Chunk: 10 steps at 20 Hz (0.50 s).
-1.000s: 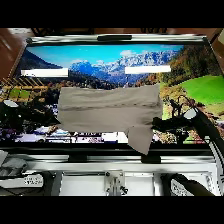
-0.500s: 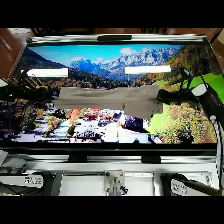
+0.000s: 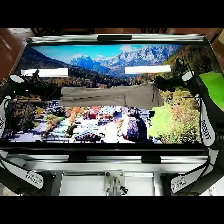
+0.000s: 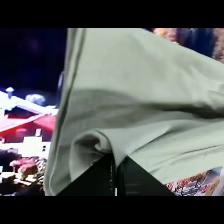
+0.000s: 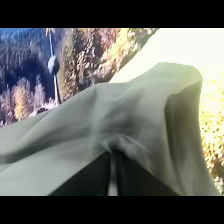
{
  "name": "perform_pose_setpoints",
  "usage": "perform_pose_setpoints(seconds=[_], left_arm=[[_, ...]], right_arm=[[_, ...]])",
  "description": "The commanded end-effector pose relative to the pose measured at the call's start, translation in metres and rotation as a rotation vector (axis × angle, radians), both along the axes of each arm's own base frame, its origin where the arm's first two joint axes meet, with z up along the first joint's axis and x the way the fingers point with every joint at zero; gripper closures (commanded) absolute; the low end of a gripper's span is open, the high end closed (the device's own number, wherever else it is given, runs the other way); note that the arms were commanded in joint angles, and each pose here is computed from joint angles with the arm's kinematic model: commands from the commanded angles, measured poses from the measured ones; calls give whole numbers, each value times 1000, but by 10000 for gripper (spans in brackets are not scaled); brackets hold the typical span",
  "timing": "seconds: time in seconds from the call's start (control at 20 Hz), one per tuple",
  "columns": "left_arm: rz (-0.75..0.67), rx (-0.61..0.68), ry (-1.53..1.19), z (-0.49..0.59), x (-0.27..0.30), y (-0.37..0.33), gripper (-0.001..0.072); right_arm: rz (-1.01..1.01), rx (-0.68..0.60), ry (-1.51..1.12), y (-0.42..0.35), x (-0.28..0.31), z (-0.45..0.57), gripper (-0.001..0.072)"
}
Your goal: Fold the shirts.
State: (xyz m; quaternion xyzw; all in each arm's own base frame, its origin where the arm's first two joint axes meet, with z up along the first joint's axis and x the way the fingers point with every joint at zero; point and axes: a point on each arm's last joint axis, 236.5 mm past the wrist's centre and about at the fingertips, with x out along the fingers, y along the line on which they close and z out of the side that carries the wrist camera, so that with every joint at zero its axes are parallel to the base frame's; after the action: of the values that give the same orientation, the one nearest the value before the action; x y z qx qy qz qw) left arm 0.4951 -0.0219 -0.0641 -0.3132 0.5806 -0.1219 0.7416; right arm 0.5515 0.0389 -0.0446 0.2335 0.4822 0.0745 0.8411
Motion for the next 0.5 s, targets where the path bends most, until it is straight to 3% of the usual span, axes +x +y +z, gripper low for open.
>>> perform_pose_setpoints(seconds=[0.0, 0.1, 0.15, 0.2, 0.45], left_arm=[[30, -33, 28, -8, 4, -4, 587], [46, -91, 7, 6, 9, -12, 168], [36, -106, 0, 14, 11, -15, 87], [13, -113, -2, 22, 10, -17, 87], [-138, -147, 12, 60, -11, -31, 96]], right_arm=[[5, 12, -11, 2, 11, -3, 239], [104, -26, -5, 4, 0, 6, 203], [136, -73, 13, -5, -8, 12, 100], [160, -116, 43, -16, -18, 14, 29], [191, -36, 282, -31, -68, -19, 19]])
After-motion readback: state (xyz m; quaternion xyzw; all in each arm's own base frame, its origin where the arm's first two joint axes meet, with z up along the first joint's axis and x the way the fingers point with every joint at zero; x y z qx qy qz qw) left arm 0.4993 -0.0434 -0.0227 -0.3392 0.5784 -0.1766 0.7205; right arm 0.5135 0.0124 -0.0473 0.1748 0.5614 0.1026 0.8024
